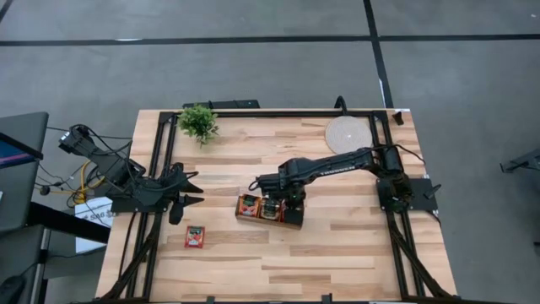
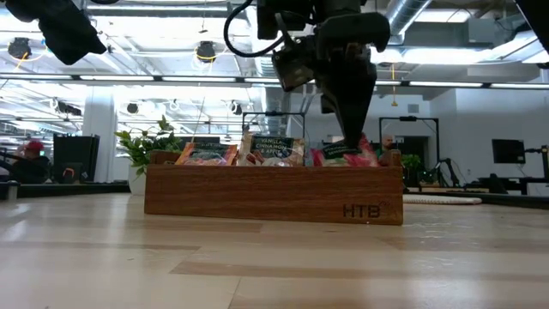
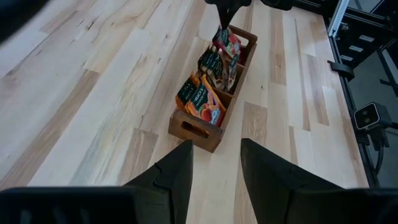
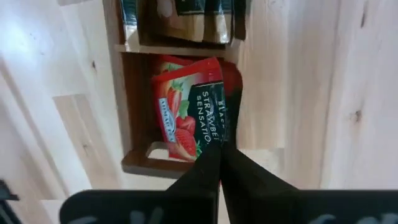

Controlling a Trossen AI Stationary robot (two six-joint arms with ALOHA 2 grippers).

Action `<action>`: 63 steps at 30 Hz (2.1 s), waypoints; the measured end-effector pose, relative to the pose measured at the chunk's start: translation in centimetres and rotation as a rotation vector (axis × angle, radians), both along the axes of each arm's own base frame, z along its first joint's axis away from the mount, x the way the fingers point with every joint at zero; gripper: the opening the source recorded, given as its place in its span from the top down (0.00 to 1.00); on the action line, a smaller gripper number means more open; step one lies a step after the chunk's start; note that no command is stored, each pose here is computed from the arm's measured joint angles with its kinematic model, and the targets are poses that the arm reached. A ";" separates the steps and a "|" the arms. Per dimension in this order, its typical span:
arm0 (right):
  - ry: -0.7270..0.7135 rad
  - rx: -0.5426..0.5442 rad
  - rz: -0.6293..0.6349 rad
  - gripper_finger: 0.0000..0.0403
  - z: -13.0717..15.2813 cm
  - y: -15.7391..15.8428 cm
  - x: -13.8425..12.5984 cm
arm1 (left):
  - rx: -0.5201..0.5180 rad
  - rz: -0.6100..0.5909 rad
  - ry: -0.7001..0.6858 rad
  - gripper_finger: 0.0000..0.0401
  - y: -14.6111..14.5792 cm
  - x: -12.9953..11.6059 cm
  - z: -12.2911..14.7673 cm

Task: Pick & Place Tea
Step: Put the red tea bag into the right section of the wooden organizer

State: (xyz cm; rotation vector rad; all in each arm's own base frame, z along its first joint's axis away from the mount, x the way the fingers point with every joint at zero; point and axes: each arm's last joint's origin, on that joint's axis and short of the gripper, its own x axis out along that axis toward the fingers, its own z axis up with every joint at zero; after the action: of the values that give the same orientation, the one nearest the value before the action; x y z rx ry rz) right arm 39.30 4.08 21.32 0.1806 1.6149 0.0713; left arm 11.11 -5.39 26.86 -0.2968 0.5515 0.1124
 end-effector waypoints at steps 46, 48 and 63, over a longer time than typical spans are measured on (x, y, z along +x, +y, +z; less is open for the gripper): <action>-0.022 -0.033 -0.186 1.00 2.0 4.3 -1.2 | 0.066 0.056 -0.027 0.69 0.2 0.0 0.1; -0.022 -0.034 -0.184 1.00 2.0 4.3 -1.2 | 0.066 0.056 -0.027 0.69 0.2 0.0 0.1; -0.015 -0.034 -0.158 0.88 1.9 4.3 -1.3 | 0.069 0.054 -0.027 0.69 0.2 0.0 0.1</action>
State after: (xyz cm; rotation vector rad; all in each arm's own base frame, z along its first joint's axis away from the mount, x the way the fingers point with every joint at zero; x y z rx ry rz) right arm 37.97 8.38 23.27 0.2802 1.5806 -0.0767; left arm 11.14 -5.15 26.95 -0.2456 0.5124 0.1792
